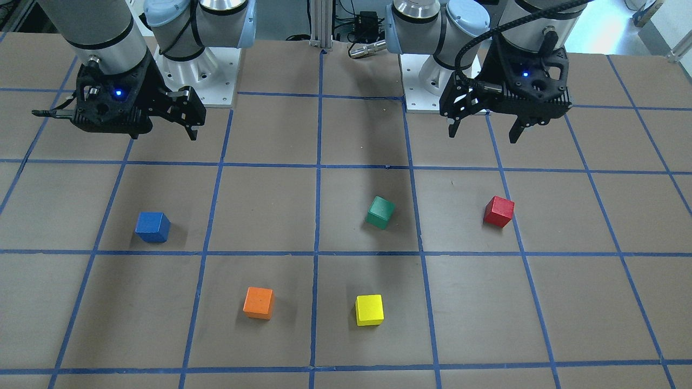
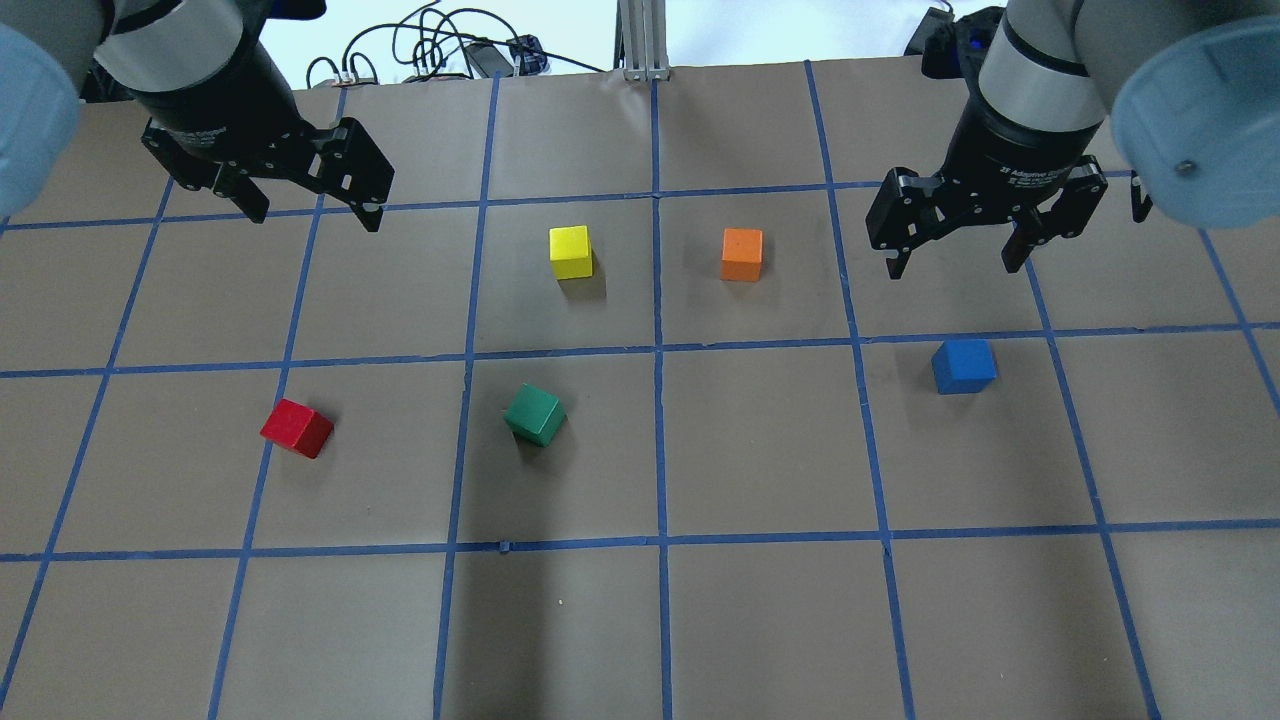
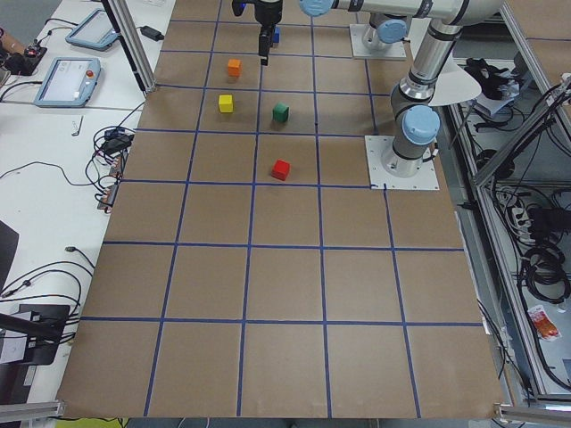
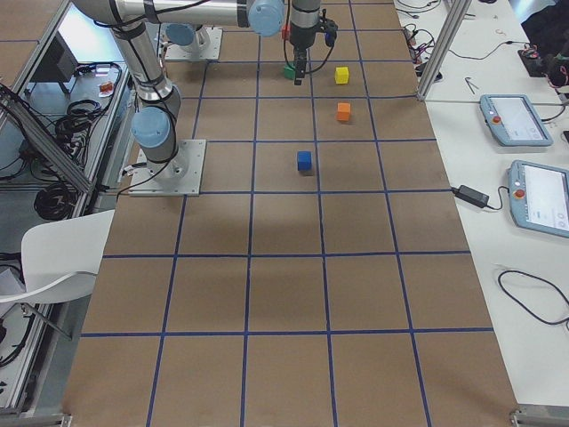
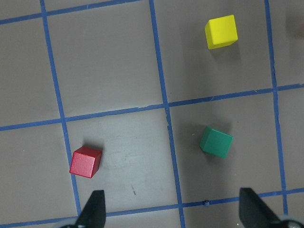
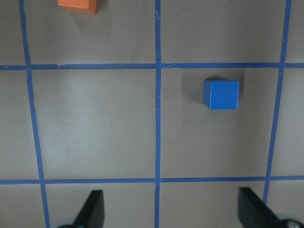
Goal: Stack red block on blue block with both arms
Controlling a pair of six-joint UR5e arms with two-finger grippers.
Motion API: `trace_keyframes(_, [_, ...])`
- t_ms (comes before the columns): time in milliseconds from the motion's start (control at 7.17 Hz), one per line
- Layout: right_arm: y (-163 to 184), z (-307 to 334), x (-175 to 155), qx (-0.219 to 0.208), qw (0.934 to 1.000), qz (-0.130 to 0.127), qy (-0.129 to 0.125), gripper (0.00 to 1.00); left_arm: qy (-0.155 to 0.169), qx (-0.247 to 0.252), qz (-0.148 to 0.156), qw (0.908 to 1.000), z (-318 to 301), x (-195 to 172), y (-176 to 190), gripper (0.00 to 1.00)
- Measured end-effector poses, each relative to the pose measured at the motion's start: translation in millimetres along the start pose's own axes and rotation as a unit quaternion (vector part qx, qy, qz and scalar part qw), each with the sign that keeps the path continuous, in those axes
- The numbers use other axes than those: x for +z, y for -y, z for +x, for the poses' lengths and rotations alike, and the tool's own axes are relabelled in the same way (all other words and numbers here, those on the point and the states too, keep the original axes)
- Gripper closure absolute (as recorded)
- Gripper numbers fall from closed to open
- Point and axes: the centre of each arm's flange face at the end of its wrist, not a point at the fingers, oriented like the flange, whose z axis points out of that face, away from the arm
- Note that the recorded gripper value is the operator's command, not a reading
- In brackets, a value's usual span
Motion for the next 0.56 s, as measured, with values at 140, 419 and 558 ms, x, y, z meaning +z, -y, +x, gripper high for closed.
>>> trace_keyframes(140, [0.0, 0.0, 0.0, 0.000, 1.0000, 0.000, 0.000, 0.00, 0.001, -0.008, -0.002, 1.0000, -0.5, -0.9, -0.1, 0.00])
trace_keyframes(419, [0.0, 0.1, 0.0, 0.000, 1.0000, 0.000, 0.000, 0.00, 0.002, -0.030, -0.004, 0.9996, -1.2, -0.8, -0.2, 0.00])
trace_keyframes(558, [0.0, 0.1, 0.0, 0.000, 1.0000, 0.000, -0.001, 0.00, 0.001, -0.032, -0.005, 0.9995, -1.3, -0.7, -0.2, 0.00])
